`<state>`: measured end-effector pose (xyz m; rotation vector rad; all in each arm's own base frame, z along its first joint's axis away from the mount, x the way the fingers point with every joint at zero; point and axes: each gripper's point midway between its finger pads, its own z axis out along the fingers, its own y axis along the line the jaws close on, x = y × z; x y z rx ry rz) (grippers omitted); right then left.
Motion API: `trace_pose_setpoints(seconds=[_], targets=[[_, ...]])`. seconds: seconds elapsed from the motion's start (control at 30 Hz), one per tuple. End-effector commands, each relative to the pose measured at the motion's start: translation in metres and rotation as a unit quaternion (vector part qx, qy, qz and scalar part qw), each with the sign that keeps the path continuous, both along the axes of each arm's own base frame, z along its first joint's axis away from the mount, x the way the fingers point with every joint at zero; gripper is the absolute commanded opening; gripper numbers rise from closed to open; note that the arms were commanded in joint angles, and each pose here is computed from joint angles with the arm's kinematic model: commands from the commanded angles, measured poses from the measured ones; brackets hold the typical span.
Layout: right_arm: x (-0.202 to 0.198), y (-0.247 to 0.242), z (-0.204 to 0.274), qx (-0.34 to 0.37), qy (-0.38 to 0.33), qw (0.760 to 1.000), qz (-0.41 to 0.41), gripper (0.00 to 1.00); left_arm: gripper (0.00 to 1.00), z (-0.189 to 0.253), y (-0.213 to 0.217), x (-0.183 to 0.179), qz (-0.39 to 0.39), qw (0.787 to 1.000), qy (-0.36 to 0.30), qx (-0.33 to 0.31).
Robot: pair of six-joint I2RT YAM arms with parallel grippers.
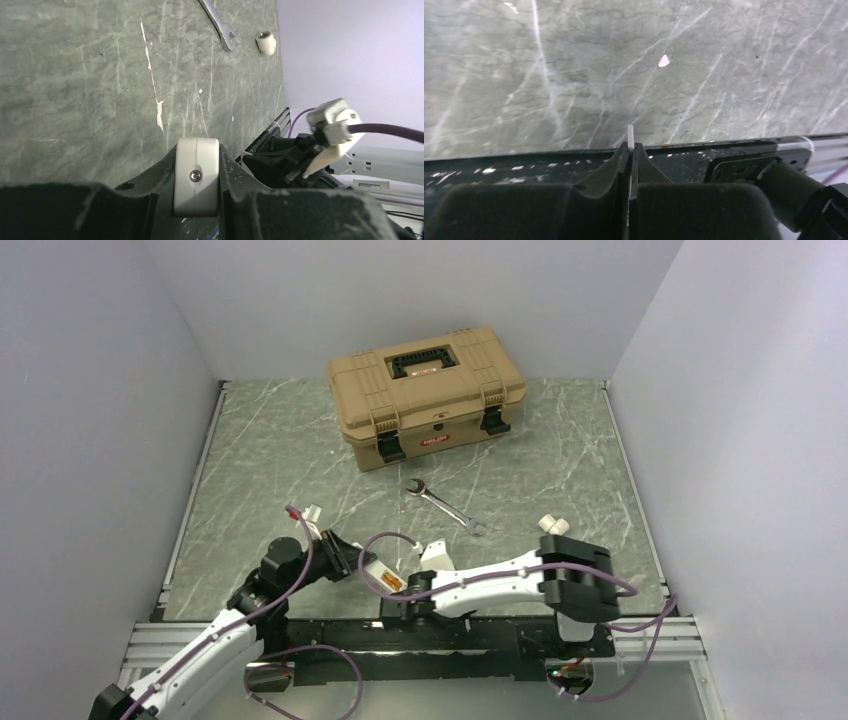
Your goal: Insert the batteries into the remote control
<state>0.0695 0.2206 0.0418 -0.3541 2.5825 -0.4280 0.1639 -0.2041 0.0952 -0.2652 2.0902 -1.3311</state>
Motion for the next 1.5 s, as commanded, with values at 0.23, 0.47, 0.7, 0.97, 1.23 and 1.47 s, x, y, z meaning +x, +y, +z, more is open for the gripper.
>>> trace_pose_setpoints(seconds=[0.23, 0.47, 0.7, 0.97, 1.23, 1.47], targets=[[0.004, 0.018, -0.010, -0.044, 0.006, 0.998, 0.050, 0.29, 0.02, 0.002, 0.018, 0.000, 0.040, 0.999, -0.005, 0.021], [-0.002, 0.054, -0.007, 0.060, 0.021, 0.996, 0.067, 0.44, 0.01, 0.001, 0.015, 0.000, 0.033, 0.999, -0.002, 0.022], [0.001, 0.051, 0.013, 0.180, 0.016, 0.983, 0.036, 0.46, 0.01, 0.002, 0.014, 0.001, 0.030, 0.999, -0.002, 0.024], [-0.013, -0.013, 0.002, 0.207, 0.054, 0.976, -0.042, 0.38, 0.01, 0.002, 0.013, 0.001, 0.025, 0.999, -0.004, 0.025], [-0.021, 0.010, 0.003, 0.320, 0.076, 0.942, -0.059, 0.54, 0.01, 0.002, 0.011, 0.001, 0.021, 1.000, -0.003, 0.022], [-0.018, 0.020, -0.005, 0.277, 0.074, 0.956, -0.055, 0.49, 0.01, 0.003, 0.011, 0.001, 0.021, 1.000, -0.004, 0.018]])
